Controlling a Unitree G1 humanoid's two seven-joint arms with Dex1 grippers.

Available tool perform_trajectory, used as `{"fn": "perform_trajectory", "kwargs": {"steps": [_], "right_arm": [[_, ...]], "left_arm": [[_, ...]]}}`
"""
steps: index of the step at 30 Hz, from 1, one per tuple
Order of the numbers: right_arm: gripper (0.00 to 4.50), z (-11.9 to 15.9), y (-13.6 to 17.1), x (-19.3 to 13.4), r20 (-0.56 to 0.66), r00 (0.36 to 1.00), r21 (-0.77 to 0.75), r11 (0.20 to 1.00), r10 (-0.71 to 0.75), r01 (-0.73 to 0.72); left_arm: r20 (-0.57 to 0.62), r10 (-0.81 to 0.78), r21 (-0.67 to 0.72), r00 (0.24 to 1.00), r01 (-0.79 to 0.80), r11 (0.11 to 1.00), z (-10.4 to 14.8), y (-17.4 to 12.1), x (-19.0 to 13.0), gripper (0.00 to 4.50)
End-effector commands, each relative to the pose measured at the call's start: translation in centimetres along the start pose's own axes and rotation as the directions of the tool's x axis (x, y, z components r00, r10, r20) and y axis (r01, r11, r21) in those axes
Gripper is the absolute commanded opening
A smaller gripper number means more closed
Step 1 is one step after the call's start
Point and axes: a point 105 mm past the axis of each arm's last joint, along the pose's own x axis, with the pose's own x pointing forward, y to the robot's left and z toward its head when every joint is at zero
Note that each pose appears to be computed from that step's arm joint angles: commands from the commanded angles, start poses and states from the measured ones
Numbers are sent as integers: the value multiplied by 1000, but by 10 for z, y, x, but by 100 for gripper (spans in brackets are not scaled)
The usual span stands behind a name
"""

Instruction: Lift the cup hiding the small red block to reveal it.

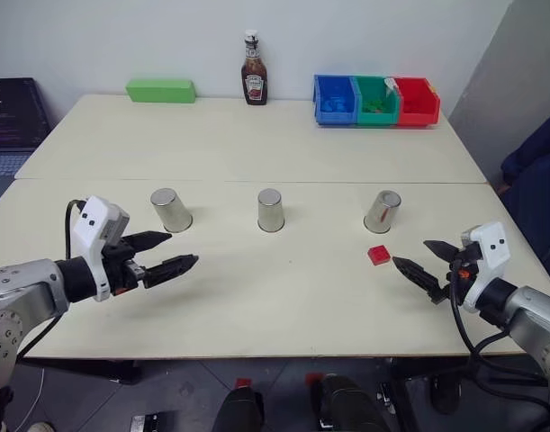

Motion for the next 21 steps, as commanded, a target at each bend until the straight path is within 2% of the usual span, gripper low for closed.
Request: {"fn": "perform_trajectory", "kwargs": {"steps": [1, 21], "right_arm": [[446, 8, -1, -1, 33, 999, -32, 999, -16, 17], [446, 4, 3, -1, 28, 999, -20, 1000, -17, 18]], "left_arm": [[12, 0, 45, 1000, 0, 999, 9, 1, -4, 450], [11, -15, 52, 1000, 15, 999, 11, 7, -6, 450]]}}
